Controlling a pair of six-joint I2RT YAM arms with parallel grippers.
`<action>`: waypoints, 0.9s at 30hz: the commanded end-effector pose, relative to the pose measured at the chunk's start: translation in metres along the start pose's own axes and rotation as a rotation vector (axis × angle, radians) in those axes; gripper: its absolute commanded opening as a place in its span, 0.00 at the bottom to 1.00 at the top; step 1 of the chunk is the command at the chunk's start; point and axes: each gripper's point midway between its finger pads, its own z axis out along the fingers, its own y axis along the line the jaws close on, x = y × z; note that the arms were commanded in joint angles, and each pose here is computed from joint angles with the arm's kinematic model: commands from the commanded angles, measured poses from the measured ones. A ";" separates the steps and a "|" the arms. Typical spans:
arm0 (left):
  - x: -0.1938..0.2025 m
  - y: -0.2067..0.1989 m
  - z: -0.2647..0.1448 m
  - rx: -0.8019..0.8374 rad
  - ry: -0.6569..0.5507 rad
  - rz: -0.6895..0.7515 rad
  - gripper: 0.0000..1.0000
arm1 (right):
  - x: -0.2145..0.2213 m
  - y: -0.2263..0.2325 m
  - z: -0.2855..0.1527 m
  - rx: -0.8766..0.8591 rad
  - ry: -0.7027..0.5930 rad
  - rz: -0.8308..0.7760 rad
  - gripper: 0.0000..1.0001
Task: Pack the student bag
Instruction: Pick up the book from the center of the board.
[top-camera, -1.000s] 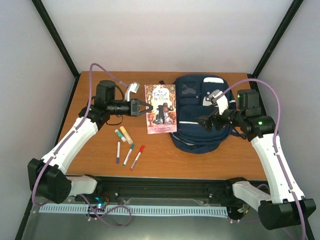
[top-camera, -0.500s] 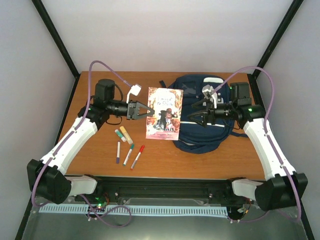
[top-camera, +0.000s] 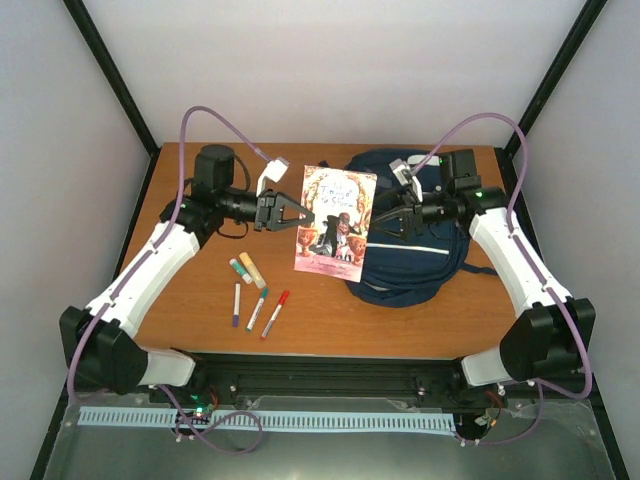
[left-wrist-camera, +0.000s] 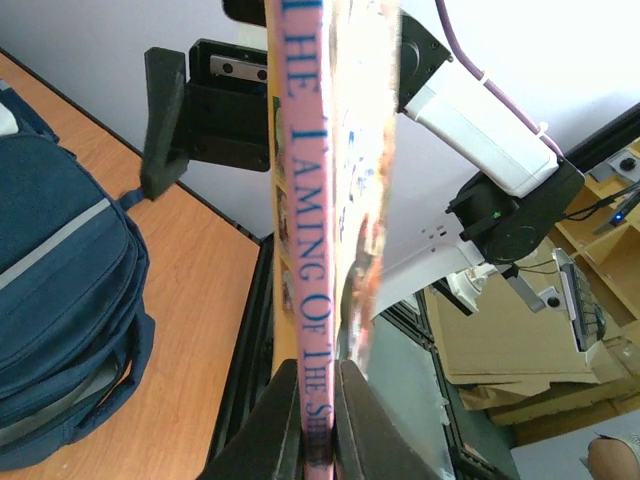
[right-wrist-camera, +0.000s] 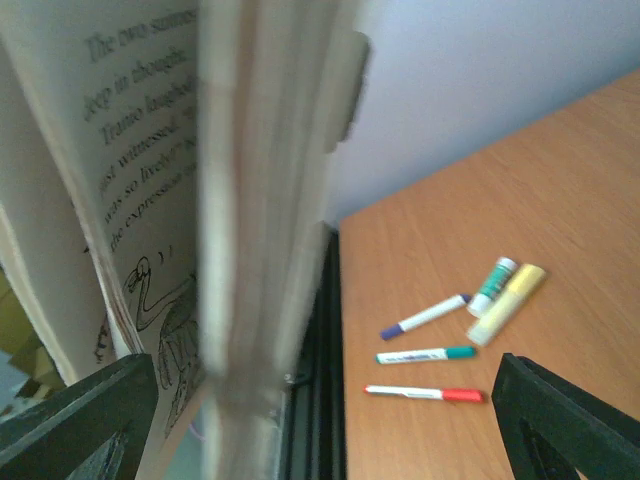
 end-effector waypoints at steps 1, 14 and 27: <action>-0.013 -0.020 0.005 0.065 0.019 0.097 0.01 | -0.011 0.039 0.006 -0.194 -0.033 -0.040 0.93; -0.019 0.008 0.010 -0.020 0.007 0.065 0.01 | -0.014 0.068 -0.002 -0.305 -0.102 -0.043 0.92; -0.022 0.021 0.012 -0.051 -0.014 0.023 0.01 | -0.015 0.072 -0.003 -0.307 -0.095 -0.042 0.67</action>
